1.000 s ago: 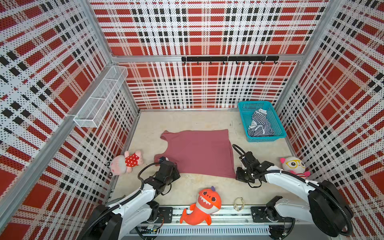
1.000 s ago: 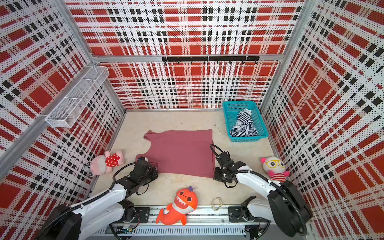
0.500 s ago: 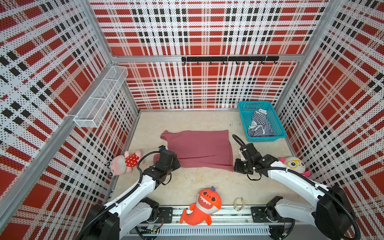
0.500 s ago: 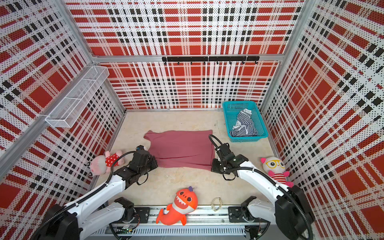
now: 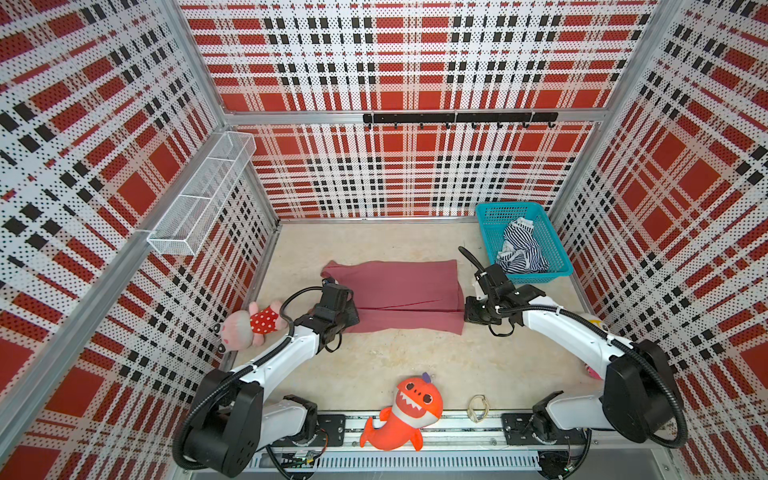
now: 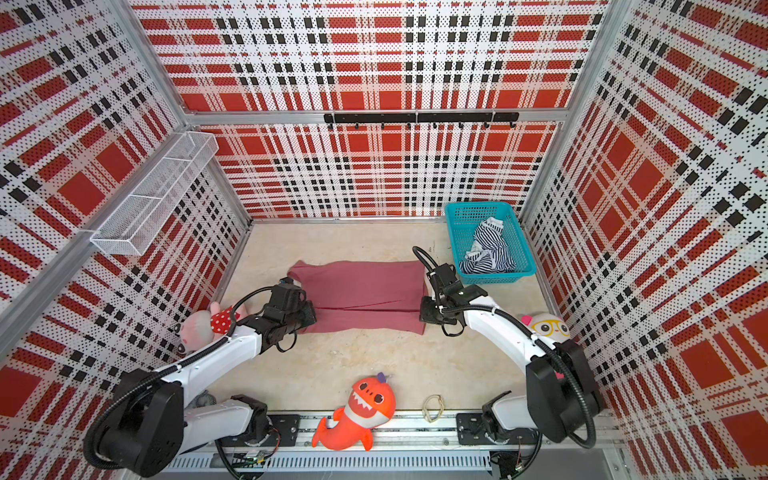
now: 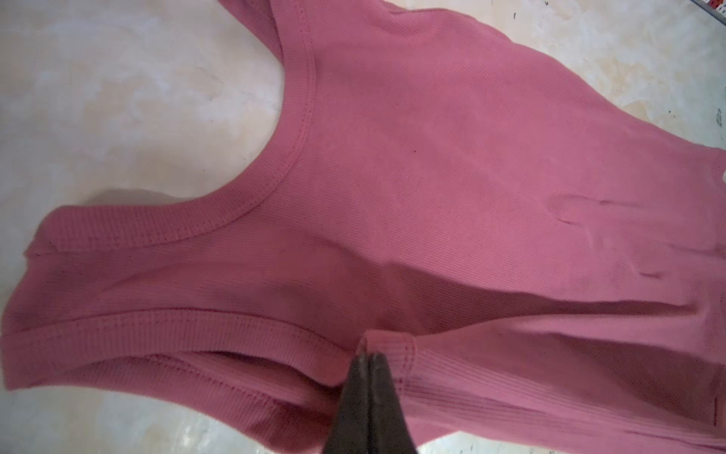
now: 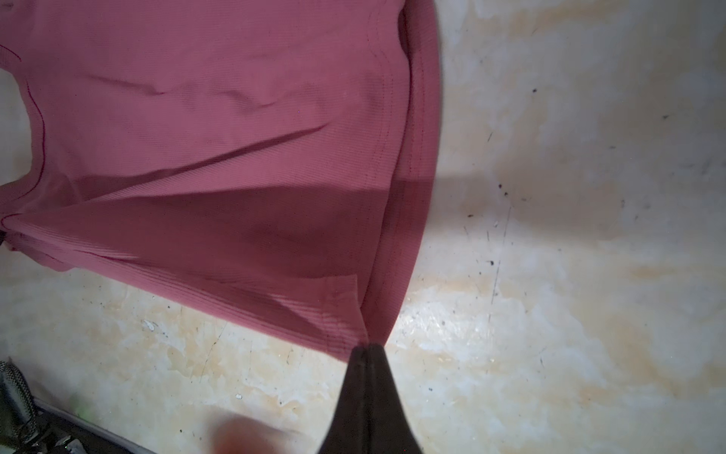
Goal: Fold and stack tank tops
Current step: Fold the tank top at the center of the table.
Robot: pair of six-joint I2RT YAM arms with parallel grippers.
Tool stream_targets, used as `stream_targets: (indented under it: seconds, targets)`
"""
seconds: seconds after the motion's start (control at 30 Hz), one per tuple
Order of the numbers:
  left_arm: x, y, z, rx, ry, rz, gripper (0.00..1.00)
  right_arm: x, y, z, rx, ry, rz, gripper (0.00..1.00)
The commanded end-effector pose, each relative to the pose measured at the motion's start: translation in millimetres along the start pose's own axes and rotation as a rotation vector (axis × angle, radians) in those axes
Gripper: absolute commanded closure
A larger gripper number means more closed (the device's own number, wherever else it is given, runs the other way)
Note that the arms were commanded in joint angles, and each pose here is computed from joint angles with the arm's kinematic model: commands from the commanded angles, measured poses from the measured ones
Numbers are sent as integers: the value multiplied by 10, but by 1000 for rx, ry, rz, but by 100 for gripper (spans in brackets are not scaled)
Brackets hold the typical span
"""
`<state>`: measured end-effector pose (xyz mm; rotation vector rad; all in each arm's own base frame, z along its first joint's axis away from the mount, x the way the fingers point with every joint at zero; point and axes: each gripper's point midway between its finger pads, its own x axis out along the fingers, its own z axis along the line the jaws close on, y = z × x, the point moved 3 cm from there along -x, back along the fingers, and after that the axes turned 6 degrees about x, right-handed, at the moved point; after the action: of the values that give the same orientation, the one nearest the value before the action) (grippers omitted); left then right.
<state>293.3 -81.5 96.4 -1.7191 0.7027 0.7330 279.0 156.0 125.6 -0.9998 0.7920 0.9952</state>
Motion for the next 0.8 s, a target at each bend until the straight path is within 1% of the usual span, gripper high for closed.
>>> stream_targets:
  seconds: [0.0, 0.03, 0.47, 0.57, 0.6, 0.63, 0.67, 0.7, 0.73, 0.77]
  targets:
    - [62, -197, -65, 25, 19, -46, 98, 50, -132, -31, -24, 27, -10, 100]
    - [92, -214, -72, 27, 19, -46, 98, 73, -165, -34, -54, 30, -8, 100]
    - [491, -331, -110, 45, 31, -25, 98, 444, -496, -71, -78, 49, 18, 100]
    - [591, -368, -114, 58, 26, -16, 95, 539, -600, -85, -68, 29, 18, 100]
    - [616, -397, -119, 61, 26, -17, 92, 557, -650, -77, -73, 21, 12, 98]
    - [633, -435, -129, 66, 27, -22, 90, 564, -701, -61, -84, 16, 0, 90]
    - [640, -474, -142, 70, 28, -27, 86, 561, -743, -47, -90, 17, -11, 83]
    - [642, -524, -160, 78, 29, -34, 78, 549, -785, -27, -97, 14, -20, 78]
    - [632, -580, -185, 88, 31, -40, 67, 528, -804, -10, -102, 15, -21, 73]
    - [617, -624, -194, 97, 27, -44, 60, 498, -815, -5, -106, 18, -24, 69]
